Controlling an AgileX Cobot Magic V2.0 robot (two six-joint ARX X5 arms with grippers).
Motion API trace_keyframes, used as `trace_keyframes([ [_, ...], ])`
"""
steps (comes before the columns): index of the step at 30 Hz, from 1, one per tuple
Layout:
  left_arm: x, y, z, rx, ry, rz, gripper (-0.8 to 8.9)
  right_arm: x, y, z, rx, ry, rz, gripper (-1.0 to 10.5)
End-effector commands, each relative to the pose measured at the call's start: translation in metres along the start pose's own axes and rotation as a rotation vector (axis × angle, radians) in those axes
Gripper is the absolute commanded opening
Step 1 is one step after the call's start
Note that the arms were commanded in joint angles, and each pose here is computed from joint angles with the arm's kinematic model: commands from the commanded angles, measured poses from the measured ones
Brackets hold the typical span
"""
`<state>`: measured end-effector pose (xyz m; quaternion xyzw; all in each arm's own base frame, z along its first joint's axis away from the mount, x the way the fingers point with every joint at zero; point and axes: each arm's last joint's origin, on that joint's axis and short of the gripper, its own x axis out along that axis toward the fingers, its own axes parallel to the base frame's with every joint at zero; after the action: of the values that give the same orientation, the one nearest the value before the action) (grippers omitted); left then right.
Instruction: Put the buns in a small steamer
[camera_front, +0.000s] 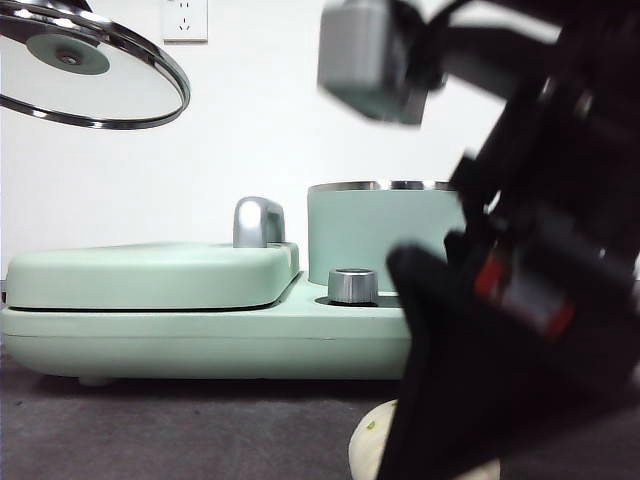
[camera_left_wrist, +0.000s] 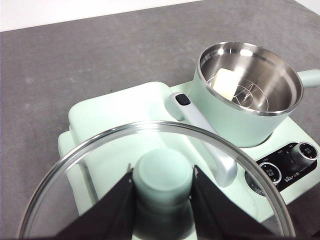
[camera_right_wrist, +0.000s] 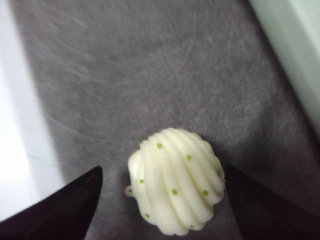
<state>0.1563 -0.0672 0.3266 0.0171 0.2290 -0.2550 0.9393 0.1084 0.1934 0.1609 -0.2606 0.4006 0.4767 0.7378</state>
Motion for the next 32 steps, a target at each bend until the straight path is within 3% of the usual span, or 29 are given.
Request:
trace_keyframes([
  [1, -0.003, -0.001, 0.008, 0.017, -0.040, -0.001, 0.14, 0.009, 0.002, 0.000, -0.003, 0.026, 0.002, 3.5],
  [5, -0.003, -0.001, 0.008, 0.017, -0.041, -0.002, 0.14, 0.009, 0.002, 0.001, 0.044, 0.027, -0.017, 2.0],
  [12, -0.003, -0.001, 0.007, 0.017, -0.040, -0.001, 0.14, -0.041, 0.002, 0.015, 0.171, -0.132, -0.021, 2.0],
  [16, -0.003, -0.001, 0.007, 0.017, -0.040, -0.002, 0.14, -0.087, -0.006, 0.024, 0.394, -0.156, -0.109, 2.0],
  [19, -0.003, -0.001, 0.008, 0.017, -0.041, -0.002, 0.14, -0.109, -0.013, 0.033, 0.473, -0.157, -0.143, 2.0],
  [26, -0.003, -0.001, 0.008, 0.017, -0.041, -0.002, 0.14, -0.153, -0.037, 0.064, 0.535, -0.285, -0.209, 2.0],
  [32, -0.003, -0.001, 0.008, 0.017, -0.041, -0.001, 0.14, -0.166, -0.076, 0.091, 0.522, -0.325, -0.316, 2.1],
])
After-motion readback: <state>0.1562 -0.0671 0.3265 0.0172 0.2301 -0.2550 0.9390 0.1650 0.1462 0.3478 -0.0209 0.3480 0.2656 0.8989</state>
